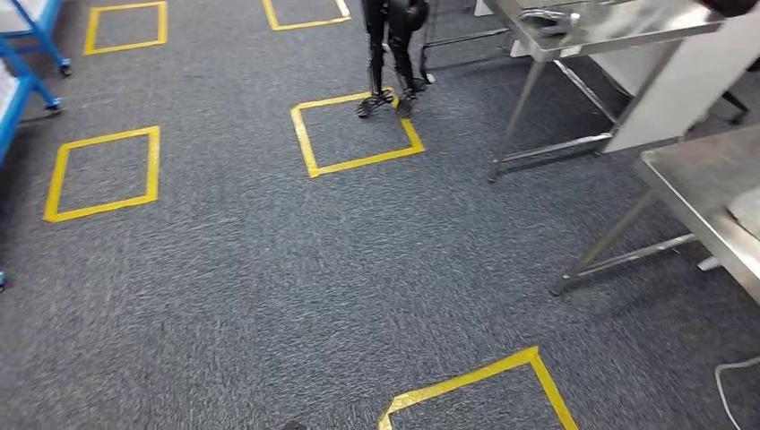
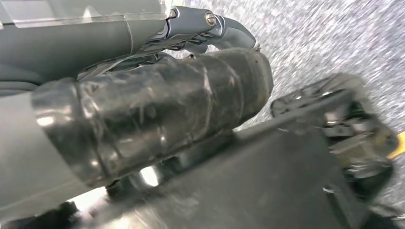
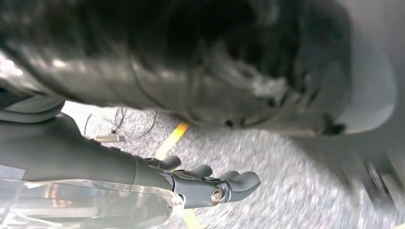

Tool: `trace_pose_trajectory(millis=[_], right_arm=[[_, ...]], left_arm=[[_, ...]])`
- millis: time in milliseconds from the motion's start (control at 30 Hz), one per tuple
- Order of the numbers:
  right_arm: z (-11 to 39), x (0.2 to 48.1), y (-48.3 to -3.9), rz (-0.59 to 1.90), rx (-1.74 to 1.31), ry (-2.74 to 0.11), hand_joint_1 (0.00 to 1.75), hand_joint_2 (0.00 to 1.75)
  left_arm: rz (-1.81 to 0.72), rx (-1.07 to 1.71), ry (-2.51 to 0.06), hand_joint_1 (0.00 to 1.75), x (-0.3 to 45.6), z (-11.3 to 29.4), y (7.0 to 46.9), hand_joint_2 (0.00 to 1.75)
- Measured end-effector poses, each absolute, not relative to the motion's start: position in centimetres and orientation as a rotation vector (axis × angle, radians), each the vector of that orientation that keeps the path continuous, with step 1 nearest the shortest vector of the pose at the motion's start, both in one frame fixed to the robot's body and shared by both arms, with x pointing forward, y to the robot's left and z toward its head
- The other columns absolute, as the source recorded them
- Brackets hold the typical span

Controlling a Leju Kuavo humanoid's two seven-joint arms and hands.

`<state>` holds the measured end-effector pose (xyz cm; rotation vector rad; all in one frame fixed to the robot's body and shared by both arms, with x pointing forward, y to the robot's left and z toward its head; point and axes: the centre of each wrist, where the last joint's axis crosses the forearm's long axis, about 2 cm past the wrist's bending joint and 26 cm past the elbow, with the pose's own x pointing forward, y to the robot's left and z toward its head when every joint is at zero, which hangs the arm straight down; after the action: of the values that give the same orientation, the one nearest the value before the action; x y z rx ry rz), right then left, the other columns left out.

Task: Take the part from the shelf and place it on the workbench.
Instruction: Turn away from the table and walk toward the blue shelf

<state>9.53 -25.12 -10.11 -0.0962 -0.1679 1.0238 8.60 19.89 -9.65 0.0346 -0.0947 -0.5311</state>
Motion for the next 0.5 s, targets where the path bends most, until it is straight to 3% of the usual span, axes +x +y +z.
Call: trace_pose_trajectory(millis=[233, 400, 500], right_arm=[[-10.3, 8.8, -25.4, 1.015, -0.079, -0.156, 0.00, 0.00], [-10.3, 8.6, -25.2, 0.941, -0.024, -0.200, 0.00, 0.00], [-10.4, 8.1, -25.2, 0.962, 0.003, -0.188, 0.00, 0.00]], left_arm=[[-0.508, 0.079, -0.059, 0.00, 8.2, -10.3, 24.2, 0.00], [0.088, 0.080, -0.063, 0.00, 7.5, -10.6, 25.8, 0.00], [0.173, 0.097, -0.089, 0.00, 7.5, -10.6, 26.4, 0.00]])
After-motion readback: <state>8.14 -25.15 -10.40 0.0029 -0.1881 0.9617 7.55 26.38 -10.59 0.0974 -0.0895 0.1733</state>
